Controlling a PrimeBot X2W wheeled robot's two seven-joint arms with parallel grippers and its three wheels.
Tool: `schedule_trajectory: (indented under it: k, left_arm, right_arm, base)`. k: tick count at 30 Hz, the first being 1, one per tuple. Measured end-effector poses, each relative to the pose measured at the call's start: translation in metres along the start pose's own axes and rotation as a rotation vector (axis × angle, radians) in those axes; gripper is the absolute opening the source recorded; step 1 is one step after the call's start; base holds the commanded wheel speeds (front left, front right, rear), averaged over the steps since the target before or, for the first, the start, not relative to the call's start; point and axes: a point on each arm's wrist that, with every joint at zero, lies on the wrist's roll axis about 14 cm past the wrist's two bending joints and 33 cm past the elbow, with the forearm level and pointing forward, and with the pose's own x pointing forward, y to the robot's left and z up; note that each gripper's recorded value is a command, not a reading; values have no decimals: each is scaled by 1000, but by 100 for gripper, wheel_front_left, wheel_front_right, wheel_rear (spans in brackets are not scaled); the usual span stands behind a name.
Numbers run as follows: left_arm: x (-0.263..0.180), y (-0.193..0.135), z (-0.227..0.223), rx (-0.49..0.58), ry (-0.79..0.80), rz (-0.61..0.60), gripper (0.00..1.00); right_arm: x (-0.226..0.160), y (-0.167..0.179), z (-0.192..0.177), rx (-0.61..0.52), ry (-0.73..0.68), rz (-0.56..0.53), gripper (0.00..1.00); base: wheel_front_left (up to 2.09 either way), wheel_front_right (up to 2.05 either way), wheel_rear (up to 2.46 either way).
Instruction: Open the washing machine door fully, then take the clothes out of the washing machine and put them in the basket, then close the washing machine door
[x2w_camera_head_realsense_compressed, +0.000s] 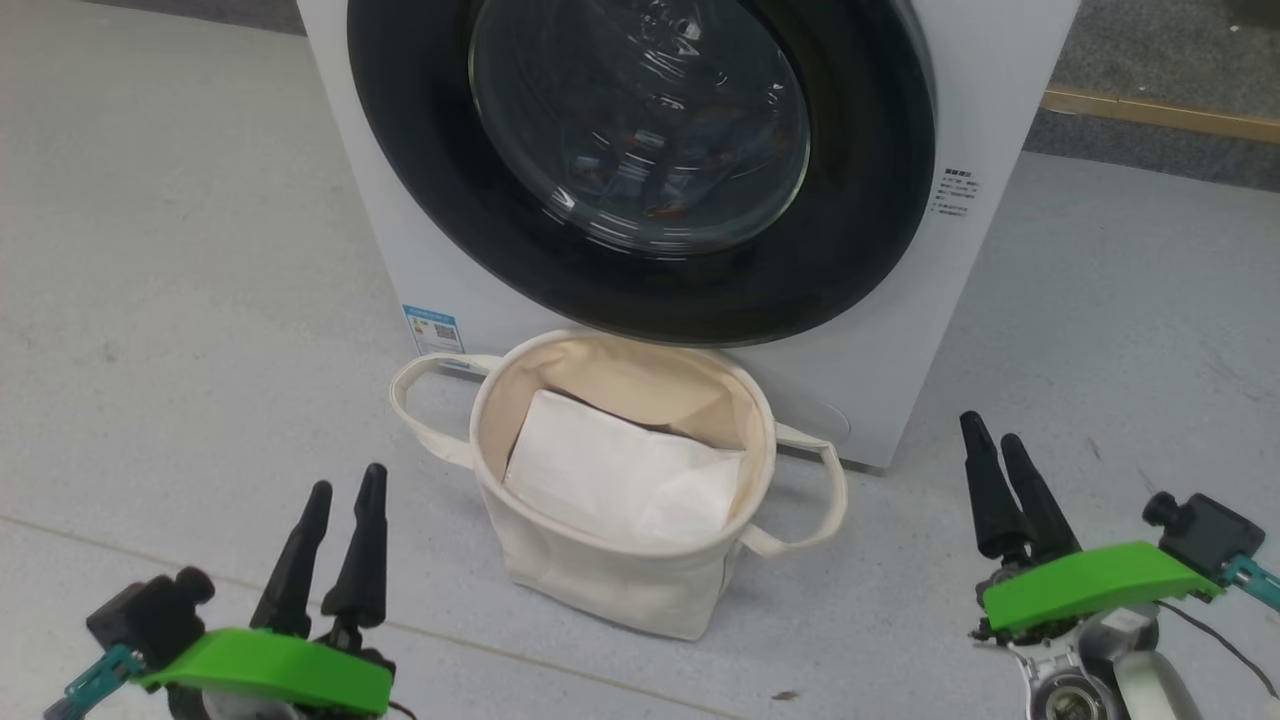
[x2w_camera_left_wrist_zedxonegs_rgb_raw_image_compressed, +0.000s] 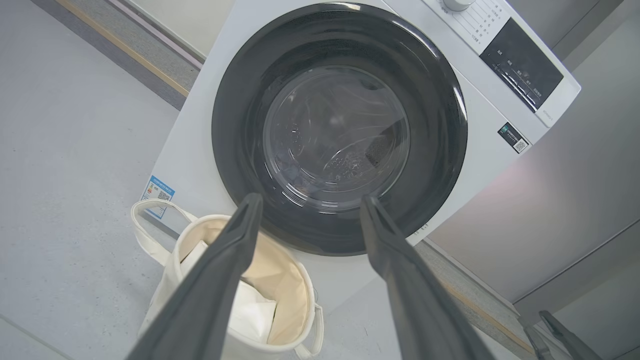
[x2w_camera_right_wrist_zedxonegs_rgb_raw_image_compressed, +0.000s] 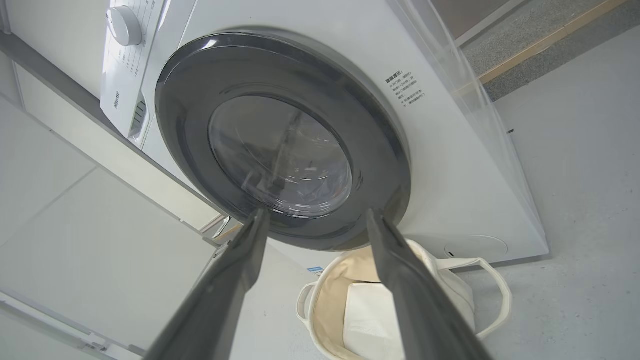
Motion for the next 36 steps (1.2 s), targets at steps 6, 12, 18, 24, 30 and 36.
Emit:
schedule_trajectory:
  k: [6, 12, 18, 24, 30, 36]
  left_arm:
    - [3, -7, 1, 129, 11, -31, 100]
    - [3, -15, -4, 280, 35, -77, 100]
    - [6, -25, -4, 380, 31, -118, 100]
    - [5, -37, -14, 462, 46, -174, 100]
    - [5, -34, -20, 474, 51, -158, 100]
    - [5, -24, -34, 456, 81, -119, 100]
  right_arm:
    - [5, 10, 1, -93, -10, 34, 100]
    - [8, 21, -4, -186, 0, 71, 100]
    - [12, 34, -5, -273, -5, 114, 100]
    - [12, 37, -5, -343, -10, 126, 100]
    - [13, 37, 3, -338, -45, 124, 100]
    - [12, 28, 12, -328, -85, 99, 100]
  base:
    - [0, 0, 0]
    - [0, 0, 0]
    - [0, 0, 0]
    - [0, 0, 0]
    - [0, 0, 0]
    - [0, 0, 0]
